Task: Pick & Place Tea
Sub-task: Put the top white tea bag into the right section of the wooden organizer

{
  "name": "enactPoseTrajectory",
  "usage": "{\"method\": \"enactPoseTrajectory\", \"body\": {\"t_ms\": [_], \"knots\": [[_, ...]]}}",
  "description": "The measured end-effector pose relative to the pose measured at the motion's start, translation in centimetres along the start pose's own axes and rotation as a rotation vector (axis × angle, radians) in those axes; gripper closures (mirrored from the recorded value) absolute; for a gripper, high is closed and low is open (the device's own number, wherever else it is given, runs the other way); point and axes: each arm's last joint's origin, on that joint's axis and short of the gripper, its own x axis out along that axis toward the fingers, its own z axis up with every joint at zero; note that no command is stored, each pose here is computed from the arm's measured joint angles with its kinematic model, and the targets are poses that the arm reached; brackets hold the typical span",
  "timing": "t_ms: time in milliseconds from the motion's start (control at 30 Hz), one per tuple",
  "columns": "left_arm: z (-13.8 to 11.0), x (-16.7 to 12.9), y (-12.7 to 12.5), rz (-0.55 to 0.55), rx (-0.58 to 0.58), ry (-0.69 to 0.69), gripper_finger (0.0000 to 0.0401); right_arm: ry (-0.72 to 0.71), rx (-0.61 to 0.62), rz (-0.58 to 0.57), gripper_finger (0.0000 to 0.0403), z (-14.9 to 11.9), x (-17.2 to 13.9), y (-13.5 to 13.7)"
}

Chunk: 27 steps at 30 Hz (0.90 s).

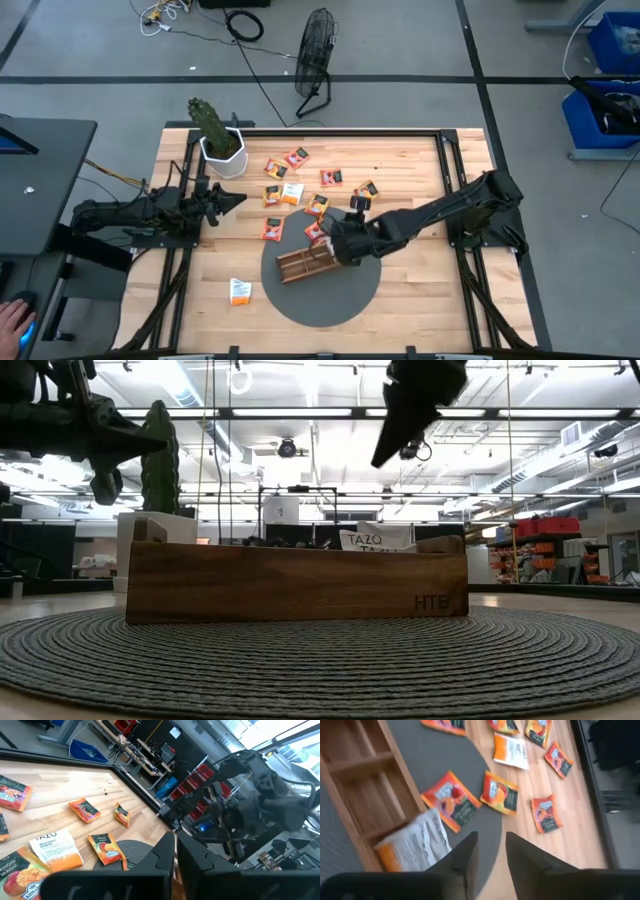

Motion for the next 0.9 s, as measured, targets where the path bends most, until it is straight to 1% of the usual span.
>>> {"method": "enactPoseTrajectory", "body": {"t_ms": [133, 200, 267, 300, 433, 500, 600, 667, 733, 900], "knots": [[0.0, 0.0, 0.0, -0.001, 0.001, -0.001, 0.0378, -0.055, 0.079, 0.093, 0.0332, 1.1, -0.1, -1.5], [0.0, 0.0, 0.0, -0.001, 0.001, -0.001, 0.0378, -0.082, 0.128, 0.135, 0.0356, 1.7, 0.3, -2.3], [0.0, 0.0, 0.0, -0.001, 0.0, -0.001, 0.0378, -0.091, 0.18, 0.201, 0.0386, 2.2, 0.9, -3.0], [0.0, 0.0, 0.0, -0.001, 0.0, -0.001, 0.0378, -0.101, 0.206, 0.237, 0.0394, 2.5, 1.1, -3.4], [0.1, 0.0, -0.1, -0.005, -0.007, -0.006, 0.0378, -0.14, 0.354, 0.315, 0.0387, 3.5, 2.3, -5.5], [0.1, 0.0, -0.1, -0.005, -0.006, -0.006, 0.0378, -0.17, 0.435, 0.356, 0.039, 4.0, 2.8, -6.8], [0.1, 0.0, -0.1, -0.006, -0.002, -0.006, 0.0378, -0.207, 0.541, 0.461, 0.0399, 4.7, 3.6, -8.8], [0.1, 0.0, -0.1, -0.006, -0.002, -0.006, 0.0378, -0.231, 0.611, 0.502, 0.0397, 5.1, 3.9, -9.9], [0.1, 0.0, -0.1, -0.005, -0.002, -0.006, 0.0378, -0.244, 0.676, 0.51, 0.0396, 5.3, 4.2, -10.9], [0.1, 0.0, -0.1, -0.005, -0.002, -0.006, 0.0378, -0.284, 0.781, 0.53, 0.04, 5.6, 5.2, -13.1]]}}
